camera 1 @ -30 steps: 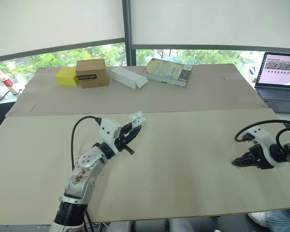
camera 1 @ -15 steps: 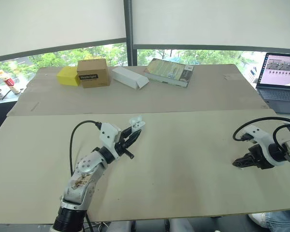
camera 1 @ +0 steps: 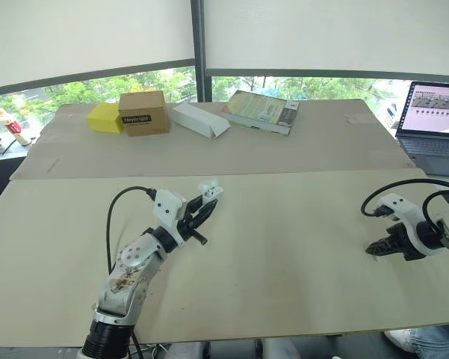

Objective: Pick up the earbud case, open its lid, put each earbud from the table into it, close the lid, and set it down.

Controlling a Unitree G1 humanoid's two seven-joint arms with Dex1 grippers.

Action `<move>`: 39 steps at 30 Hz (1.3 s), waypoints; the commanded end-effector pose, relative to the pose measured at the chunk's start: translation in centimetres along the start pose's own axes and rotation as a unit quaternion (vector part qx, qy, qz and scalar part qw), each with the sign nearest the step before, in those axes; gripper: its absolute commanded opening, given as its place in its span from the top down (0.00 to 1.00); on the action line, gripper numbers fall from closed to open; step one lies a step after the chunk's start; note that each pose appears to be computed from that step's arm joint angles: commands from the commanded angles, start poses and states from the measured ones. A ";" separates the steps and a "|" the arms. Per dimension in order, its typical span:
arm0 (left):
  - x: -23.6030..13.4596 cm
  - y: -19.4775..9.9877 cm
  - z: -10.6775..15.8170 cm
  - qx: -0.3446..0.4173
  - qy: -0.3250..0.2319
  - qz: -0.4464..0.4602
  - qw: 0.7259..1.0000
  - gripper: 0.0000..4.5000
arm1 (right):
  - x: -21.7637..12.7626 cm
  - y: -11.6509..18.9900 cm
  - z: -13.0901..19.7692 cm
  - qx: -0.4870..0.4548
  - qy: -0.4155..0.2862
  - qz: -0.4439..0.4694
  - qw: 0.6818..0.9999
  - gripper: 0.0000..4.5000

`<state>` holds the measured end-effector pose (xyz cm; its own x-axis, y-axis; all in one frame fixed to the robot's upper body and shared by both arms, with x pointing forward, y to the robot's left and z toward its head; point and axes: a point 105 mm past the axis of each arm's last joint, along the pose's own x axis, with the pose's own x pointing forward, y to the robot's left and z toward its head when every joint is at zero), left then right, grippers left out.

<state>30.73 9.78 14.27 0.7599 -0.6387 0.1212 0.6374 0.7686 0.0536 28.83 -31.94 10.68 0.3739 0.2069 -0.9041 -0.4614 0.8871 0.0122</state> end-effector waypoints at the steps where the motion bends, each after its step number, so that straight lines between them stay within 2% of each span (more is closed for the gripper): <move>1: -0.1 0.1 1.5 0.020 -0.021 -0.003 1.000 0.88 | 0.1 0.3 0.0 0.004 0.000 0.012 1.000 0.92; 5: -0.1 0.1 1.5 0.021 -0.019 -0.006 1.000 0.88 | 0.0 0.7 0.7 0.001 -0.017 0.027 1.000 0.92; 8: 0.0 0.0 1.5 0.020 -0.021 -0.011 1.000 0.88 | -0.6 3.4 4.9 -0.059 -0.099 0.083 0.990 0.92; 10: 0.2 0.0 1.5 0.019 -0.021 -0.014 0.999 0.88 | -1.7 5.9 8.2 -0.100 -0.169 0.131 0.972 0.92; 11: 0.3 0.0 1.5 0.019 -0.021 -0.016 0.999 0.88 | -2.4 7.3 9.8 -0.127 -0.206 0.151 0.958 0.92; 13: 0.6 0.0 1.8 0.015 -0.026 -0.022 0.999 0.88 | -4.3 10.2 13.6 -0.195 -0.316 0.181 0.911 0.92; 17: 1.1 0.4 2.5 0.010 -0.032 -0.043 0.999 0.88 | -7.4 13.5 18.8 -0.186 -0.470 0.191 0.842 0.92; 22: 2.1 0.7 4.0 0.015 -0.045 -0.078 0.996 0.88 | -9.5 19.5 21.2 -0.171 -0.591 0.229 0.755 0.92; 28: 4.0 0.8 6.1 0.026 -0.079 -0.093 0.992 0.88 | -9.3 21.1 22.2 -0.148 -0.666 0.190 0.706 0.92; 39: 4.4 0.8 7.2 0.033 -0.097 -0.101 0.990 0.88 | -7.7 21.5 21.4 -0.180 -0.682 0.132 0.697 0.92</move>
<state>34.10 7.93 20.08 0.6072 -0.7622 0.2245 0.7589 0.6400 0.1202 34.13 -5.79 25.71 0.5710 0.7606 0.3090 -0.7561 0.6339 -0.1631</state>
